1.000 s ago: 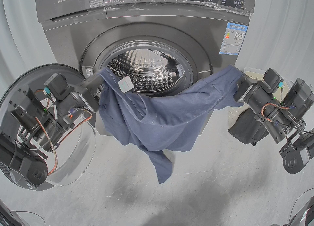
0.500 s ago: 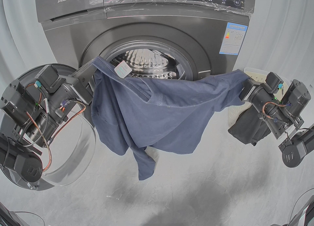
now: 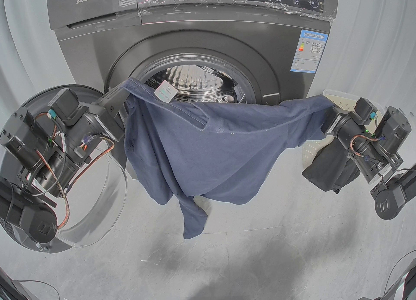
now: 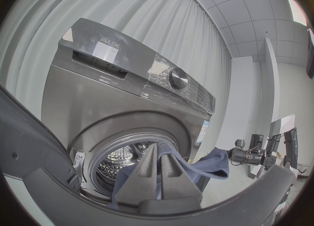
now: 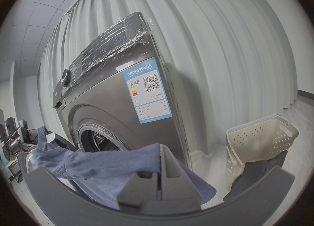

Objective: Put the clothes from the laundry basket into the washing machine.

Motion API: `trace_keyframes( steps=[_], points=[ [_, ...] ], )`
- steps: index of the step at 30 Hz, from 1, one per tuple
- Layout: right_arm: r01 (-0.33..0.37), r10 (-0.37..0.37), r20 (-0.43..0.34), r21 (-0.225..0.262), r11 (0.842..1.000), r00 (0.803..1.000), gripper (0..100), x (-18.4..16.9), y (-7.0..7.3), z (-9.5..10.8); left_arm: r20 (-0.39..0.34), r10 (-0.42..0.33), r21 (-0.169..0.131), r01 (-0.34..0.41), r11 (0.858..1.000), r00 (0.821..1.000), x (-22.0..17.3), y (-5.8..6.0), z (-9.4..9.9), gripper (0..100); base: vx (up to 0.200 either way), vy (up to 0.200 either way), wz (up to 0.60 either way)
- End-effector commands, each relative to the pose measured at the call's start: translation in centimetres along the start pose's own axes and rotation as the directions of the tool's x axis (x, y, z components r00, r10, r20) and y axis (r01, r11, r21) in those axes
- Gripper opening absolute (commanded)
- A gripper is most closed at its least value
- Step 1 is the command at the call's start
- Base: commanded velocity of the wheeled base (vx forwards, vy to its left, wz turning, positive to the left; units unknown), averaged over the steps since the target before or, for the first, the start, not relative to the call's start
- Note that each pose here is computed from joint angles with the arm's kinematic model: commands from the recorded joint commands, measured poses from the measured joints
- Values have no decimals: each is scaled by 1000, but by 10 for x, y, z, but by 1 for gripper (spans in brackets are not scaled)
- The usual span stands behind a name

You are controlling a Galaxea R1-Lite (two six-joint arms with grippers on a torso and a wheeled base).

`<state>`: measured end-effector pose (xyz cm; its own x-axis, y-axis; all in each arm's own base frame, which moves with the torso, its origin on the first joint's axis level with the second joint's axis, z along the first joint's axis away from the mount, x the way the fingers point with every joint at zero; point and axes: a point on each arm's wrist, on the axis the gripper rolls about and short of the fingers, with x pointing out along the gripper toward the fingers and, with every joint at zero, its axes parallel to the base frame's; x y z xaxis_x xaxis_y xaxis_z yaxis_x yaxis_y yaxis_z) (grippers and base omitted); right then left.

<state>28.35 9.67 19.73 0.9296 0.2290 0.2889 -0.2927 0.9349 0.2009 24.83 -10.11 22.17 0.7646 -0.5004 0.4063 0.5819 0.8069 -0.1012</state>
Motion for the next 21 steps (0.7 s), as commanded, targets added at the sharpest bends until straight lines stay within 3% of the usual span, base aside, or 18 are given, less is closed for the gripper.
trace_keyframes(
  steps=[1, 9, 21],
  points=[
    [8, -8, 4, -3, 1000, 1000, 0, 1, -3, 1, -19, 4, -3, -4, 1000, 1000, 1, 1, -6, 0, 0, 0, 0],
    [24, -23, 10, -8, 1000, 1000, 0, 1, -8, 3, -50, 40, 7, -40, 999, 998, 0, 12, -15, 0, 0, 0, 0],
    [24, -24, 9, -8, 1000, 1000, 0, 1, -8, 3, -70, 48, 5, -48, 999, 996, -2, 14, -20, 0, 0, 0, 0]
  ],
)
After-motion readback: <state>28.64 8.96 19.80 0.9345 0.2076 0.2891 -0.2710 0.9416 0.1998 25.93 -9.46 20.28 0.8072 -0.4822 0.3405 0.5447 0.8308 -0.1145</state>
